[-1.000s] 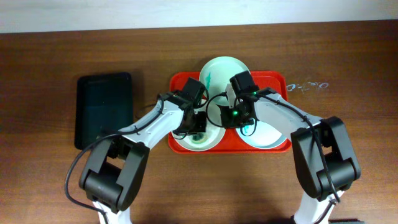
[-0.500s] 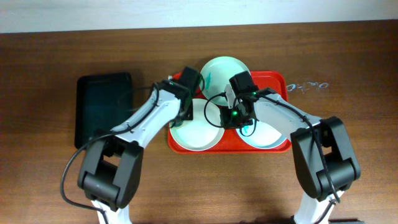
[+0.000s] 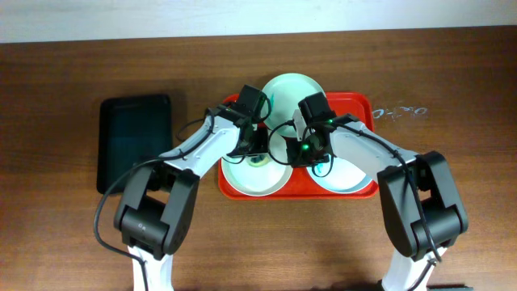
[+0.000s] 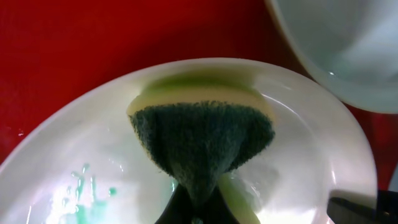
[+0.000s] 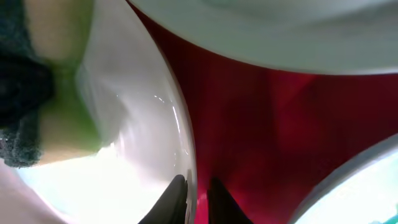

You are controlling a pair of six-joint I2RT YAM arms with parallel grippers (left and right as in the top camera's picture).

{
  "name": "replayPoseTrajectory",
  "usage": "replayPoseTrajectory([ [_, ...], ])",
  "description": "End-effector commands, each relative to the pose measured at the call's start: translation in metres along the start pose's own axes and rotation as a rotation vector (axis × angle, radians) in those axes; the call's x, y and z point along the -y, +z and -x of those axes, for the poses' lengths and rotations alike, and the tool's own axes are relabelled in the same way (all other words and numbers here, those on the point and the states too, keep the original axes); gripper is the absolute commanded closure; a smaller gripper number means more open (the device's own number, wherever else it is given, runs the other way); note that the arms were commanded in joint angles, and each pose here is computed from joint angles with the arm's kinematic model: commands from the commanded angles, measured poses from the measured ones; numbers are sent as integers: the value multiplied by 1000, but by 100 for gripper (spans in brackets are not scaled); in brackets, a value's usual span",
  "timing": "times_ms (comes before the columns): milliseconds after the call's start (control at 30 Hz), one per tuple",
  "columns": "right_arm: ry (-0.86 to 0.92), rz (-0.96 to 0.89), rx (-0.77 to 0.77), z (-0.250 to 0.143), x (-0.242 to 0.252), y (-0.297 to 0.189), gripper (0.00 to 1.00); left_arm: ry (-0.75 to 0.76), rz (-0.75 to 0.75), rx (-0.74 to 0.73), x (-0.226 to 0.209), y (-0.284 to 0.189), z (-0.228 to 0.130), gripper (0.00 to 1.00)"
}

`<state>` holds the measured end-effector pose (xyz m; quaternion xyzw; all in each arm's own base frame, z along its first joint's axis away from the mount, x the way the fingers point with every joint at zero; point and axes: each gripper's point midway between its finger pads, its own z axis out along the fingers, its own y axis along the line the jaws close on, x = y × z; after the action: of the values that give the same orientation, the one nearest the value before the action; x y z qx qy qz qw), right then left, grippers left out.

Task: Clean dirty plates on tray and stack at the side
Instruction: 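Hold the plate with the right gripper and scrub it with the sponge, then lift the scrubbed plate with the right gripper and place it at the right side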

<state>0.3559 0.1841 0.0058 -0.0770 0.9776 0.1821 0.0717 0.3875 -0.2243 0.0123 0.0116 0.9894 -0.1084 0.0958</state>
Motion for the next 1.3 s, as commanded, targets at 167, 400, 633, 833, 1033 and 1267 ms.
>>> replayPoseTrajectory([
  [167,-5,-15,-16,-3,4,5,86,5,599,85,-109,-23,11,100],
  [400,-5,-18,-15,-3,4,5,86,-25,209,-68,-26,-58,17,100],
  [633,-5,-18,-15,-3,4,5,86,45,45,-287,-7,-14,-53,100],
  [833,-5,-18,-16,-3,4,5,86,27,482,-157,-92,-6,-50,100],
  [1033,-5,-18,-15,-3,4,5,93,16,657,-42,-109,-43,-15,100],
  [1267,-20,-65,28,17,-1,-25,96,-113,476,21,-83,-100,40,100],
])
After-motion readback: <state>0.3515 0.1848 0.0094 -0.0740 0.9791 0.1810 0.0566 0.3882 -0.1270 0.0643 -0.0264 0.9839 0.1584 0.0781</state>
